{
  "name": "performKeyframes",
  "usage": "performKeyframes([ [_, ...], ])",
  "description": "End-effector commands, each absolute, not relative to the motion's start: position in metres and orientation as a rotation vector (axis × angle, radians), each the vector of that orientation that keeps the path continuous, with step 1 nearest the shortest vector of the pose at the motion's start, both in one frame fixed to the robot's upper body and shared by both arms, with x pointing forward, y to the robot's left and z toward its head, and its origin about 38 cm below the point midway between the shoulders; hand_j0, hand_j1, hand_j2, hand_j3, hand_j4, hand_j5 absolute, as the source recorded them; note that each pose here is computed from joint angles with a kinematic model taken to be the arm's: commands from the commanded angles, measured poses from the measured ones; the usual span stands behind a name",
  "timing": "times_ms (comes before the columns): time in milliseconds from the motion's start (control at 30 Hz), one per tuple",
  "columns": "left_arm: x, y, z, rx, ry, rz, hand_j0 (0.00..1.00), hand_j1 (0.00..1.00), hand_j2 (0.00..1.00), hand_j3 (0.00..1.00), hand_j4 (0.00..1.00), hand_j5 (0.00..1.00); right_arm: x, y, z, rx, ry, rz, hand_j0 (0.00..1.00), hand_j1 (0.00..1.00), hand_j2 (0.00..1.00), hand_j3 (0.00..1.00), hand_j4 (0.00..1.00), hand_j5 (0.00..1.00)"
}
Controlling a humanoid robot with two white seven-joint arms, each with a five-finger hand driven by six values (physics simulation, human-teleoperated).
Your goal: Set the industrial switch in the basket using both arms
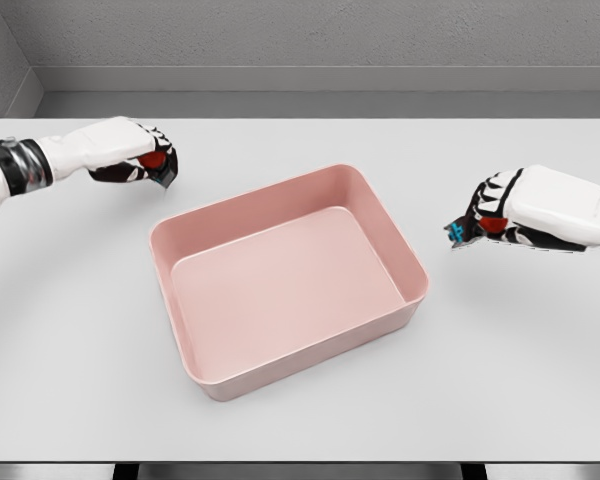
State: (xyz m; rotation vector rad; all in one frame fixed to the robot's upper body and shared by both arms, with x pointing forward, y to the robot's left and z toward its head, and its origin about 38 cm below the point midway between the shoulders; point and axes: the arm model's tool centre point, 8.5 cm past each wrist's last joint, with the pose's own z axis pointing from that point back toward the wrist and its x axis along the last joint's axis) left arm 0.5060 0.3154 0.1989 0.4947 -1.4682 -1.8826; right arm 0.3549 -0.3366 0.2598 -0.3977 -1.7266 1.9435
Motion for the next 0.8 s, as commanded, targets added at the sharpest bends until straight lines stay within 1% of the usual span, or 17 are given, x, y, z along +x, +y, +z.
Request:
performKeyframes([
  [0, 0.506, 0.315, 0.201, 0.483, -1.485, -1.860, 0.49, 0.49, 0.49, 0.49, 0.49, 0.49, 0.354, -0.333, 0.261, -0.387, -1.744, 1.937, 0.43, 0.43, 0.43, 0.43, 0.43, 0.43],
  [133, 0.507, 0.308, 0.212, 0.476, -1.530, -1.848, 0.49, 0.49, 0.49, 0.49, 0.49, 0.49, 0.355, -0.330, 0.265, -0.390, -1.759, 1.938, 0.43, 0.43, 0.43, 0.43, 0.43, 0.43],
  [367, 0.505, 0.289, 0.229, 0.447, -1.616, -1.848, 0.49, 0.49, 0.49, 0.49, 0.49, 0.49, 0.359, -0.311, 0.260, -0.346, -1.830, 1.910, 0.43, 0.43, 0.43, 0.43, 0.43, 0.43],
  [467, 0.503, 0.272, 0.236, 0.426, -1.663, -1.866, 0.49, 0.49, 0.49, 0.49, 0.49, 0.49, 0.360, -0.308, 0.263, -0.351, -1.843, 1.911, 0.43, 0.43, 0.43, 0.43, 0.43, 0.43],
  [667, 0.497, 0.254, 0.247, 0.381, -1.725, -1.882, 0.49, 0.49, 0.49, 0.49, 0.49, 0.49, 0.363, -0.289, 0.256, -0.307, -1.900, 1.891, 0.43, 0.43, 0.43, 0.43, 0.43, 0.43],
  [767, 0.498, 0.239, 0.248, 0.356, -1.764, -1.871, 0.49, 0.49, 0.49, 0.49, 0.49, 0.49, 0.363, -0.277, 0.249, -0.264, -1.897, 1.905, 0.43, 0.43, 0.43, 0.43, 0.43, 0.43],
])
